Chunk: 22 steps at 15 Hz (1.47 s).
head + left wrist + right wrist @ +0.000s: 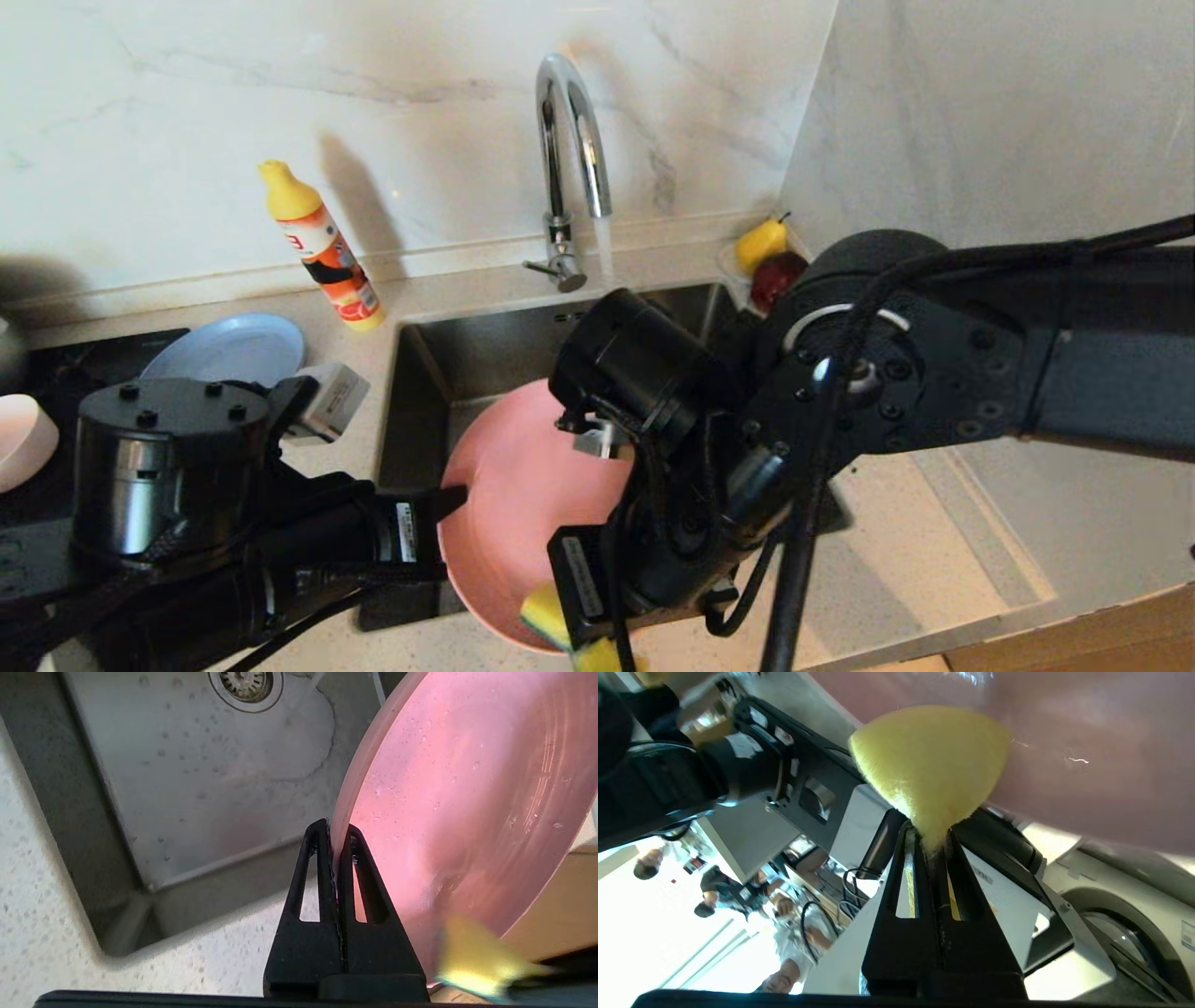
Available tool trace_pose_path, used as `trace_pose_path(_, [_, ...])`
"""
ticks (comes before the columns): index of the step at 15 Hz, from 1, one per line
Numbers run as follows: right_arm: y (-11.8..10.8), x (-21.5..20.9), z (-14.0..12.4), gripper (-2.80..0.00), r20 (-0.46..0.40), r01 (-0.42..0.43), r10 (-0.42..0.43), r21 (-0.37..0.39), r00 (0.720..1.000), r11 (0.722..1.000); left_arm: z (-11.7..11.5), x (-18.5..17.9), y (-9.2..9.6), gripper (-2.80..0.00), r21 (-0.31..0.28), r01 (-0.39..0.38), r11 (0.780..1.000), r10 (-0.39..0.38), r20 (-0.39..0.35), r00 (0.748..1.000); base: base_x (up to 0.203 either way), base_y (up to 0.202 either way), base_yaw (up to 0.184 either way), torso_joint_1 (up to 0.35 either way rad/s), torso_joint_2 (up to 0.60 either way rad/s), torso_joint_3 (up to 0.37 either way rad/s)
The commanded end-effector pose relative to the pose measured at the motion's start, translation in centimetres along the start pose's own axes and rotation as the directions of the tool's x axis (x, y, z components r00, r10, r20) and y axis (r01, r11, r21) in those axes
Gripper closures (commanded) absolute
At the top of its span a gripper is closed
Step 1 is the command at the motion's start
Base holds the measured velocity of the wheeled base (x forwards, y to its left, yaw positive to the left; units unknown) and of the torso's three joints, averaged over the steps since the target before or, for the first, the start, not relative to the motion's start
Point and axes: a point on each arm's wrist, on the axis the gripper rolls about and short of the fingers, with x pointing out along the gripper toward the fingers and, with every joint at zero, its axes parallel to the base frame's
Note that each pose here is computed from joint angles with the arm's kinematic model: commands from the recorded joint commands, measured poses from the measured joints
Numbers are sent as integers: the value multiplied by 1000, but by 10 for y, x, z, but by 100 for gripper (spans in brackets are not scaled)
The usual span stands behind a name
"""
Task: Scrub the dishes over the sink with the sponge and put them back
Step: Wipe the plate, then rinse the plate
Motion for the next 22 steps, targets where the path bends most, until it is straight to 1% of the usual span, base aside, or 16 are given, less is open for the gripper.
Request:
trace_pose_path(1, [-3,-43,-3,0,85,-42,42,5,996,999,-2,14,0,0,-1,-19,1000,19,-30,999,0,0,0,0,0,0])
trace_pose_path(4, [-11,-102,-9,0,226,-105,103,-4,969,994,5,31,-4,0,-28,-31,999,30,-34,999,0,0,0,0,0,0])
trace_pose_path(5, [-14,-120,-13,0,267,-118,119,-20,956,993,8,38,-4,0,-45,-41,998,40,-33,999,0,0,0,0,0,0])
trace_pose_path(7, [-25,-157,-26,0,336,-151,155,-36,929,988,13,65,1,0,-96,-86,992,81,-54,995,0,0,0,0,0,0])
trace_pose_path(8, [-31,-167,-31,0,346,-164,165,-32,924,986,15,80,5,0,-118,-110,987,103,-62,993,0,0,0,0,0,0])
trace_pose_path(10, [-44,-177,-38,0,363,-163,153,-4,919,987,30,104,14,0,-157,-144,977,139,-40,989,0,0,0,0,0,0])
trace_pose_path(12, [-54,-179,-42,0,361,-170,151,21,920,985,38,123,19,0,-172,-163,971,161,-30,987,0,0,0,0,0,0])
trace_pose_path(13, [-59,-177,-42,0,351,-168,146,34,925,985,41,132,20,0,-175,-168,970,166,-27,986,0,0,0,0,0,0])
trace_pose_path(16, [-69,-173,-46,0,328,-155,130,51,936,987,37,157,23,0,-170,-183,968,178,-44,983,0,0,0,0,0,0])
trace_pose_path(19, [-74,-176,-49,0,335,-153,123,65,934,986,40,180,22,0,-168,-183,969,179,-37,983,0,0,0,0,0,0])
trace_pose_path(21, [-77,-173,-49,0,326,-146,116,68,938,987,47,187,19,0,-166,-172,971,171,-19,985,0,0,0,0,0,0])
trace_pose_path(22, [-77,-172,-49,0,321,-144,114,71,940,987,46,190,18,0,-163,-173,971,171,-26,985,0,0,0,0,0,0])
